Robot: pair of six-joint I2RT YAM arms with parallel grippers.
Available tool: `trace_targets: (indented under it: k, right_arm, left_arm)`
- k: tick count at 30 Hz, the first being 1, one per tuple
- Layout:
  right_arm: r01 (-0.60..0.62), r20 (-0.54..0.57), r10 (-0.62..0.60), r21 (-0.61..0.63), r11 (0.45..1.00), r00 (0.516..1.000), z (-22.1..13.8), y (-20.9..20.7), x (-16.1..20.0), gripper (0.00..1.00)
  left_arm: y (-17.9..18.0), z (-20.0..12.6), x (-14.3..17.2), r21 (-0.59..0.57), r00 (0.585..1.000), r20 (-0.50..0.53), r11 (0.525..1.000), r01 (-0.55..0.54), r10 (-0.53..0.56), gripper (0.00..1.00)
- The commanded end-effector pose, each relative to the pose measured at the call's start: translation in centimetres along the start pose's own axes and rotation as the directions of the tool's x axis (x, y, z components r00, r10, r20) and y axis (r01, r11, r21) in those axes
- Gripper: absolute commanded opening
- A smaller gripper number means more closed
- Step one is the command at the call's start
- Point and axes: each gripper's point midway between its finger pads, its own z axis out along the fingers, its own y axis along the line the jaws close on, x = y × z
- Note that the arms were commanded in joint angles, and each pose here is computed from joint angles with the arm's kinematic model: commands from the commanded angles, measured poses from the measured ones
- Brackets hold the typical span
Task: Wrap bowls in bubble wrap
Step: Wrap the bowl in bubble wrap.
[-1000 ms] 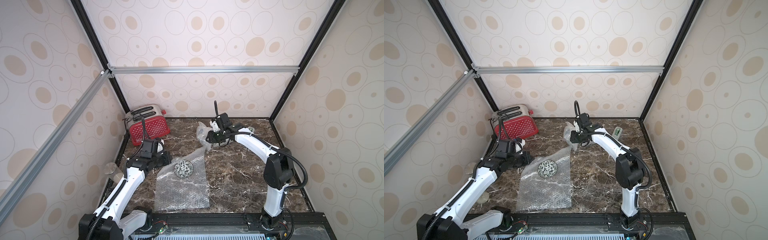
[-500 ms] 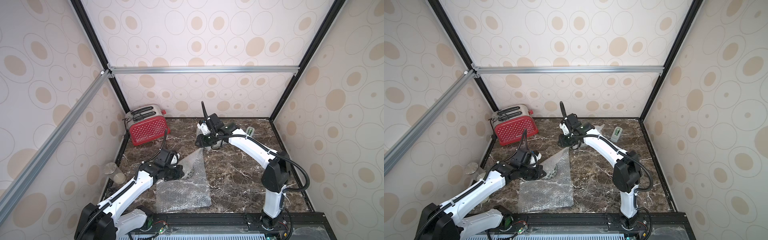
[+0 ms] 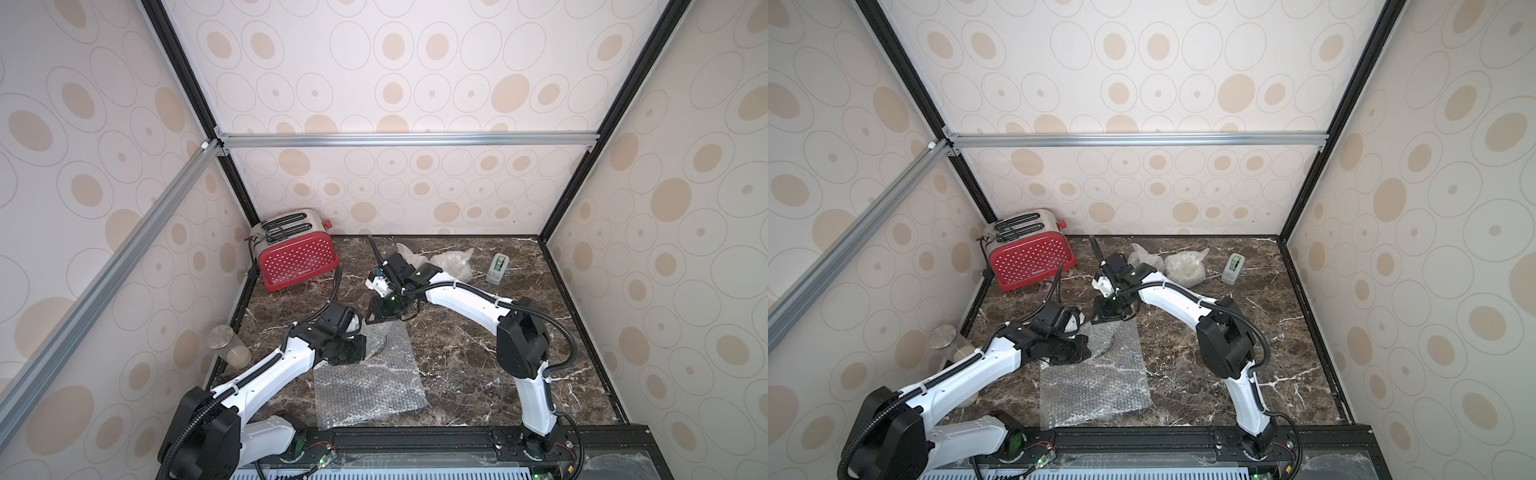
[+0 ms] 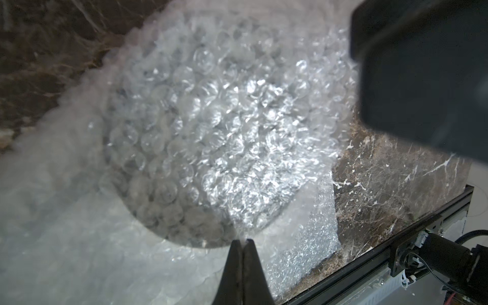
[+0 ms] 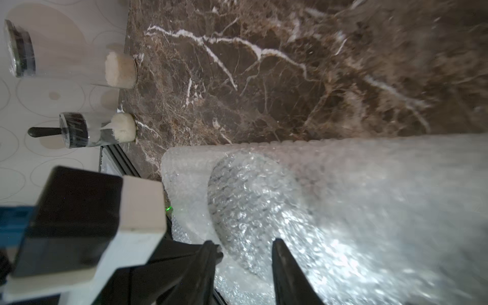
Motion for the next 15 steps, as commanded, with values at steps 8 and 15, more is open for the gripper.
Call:
trace_targets:
  k: [8, 15]
  right_arm:
    - [-0.007, -0.118, 0.006, -0.007, 1.0, 0.993, 5.3, 1.0, 2.5, 0.36]
    - [-0.002, -0.155, 0.025, 0.145, 0.989, 0.988, 6.4, -2.8, 4.1, 0.36]
  left_arm:
    - [-0.2, 0.2, 0.1, 0.007, 1.0, -0.003, 1.0, -0.008, 0.008, 0.0]
    - [-0.2, -2.0, -0.6, -0.026, 0.998, 0.051, 0.999, -0.023, 0.024, 0.44]
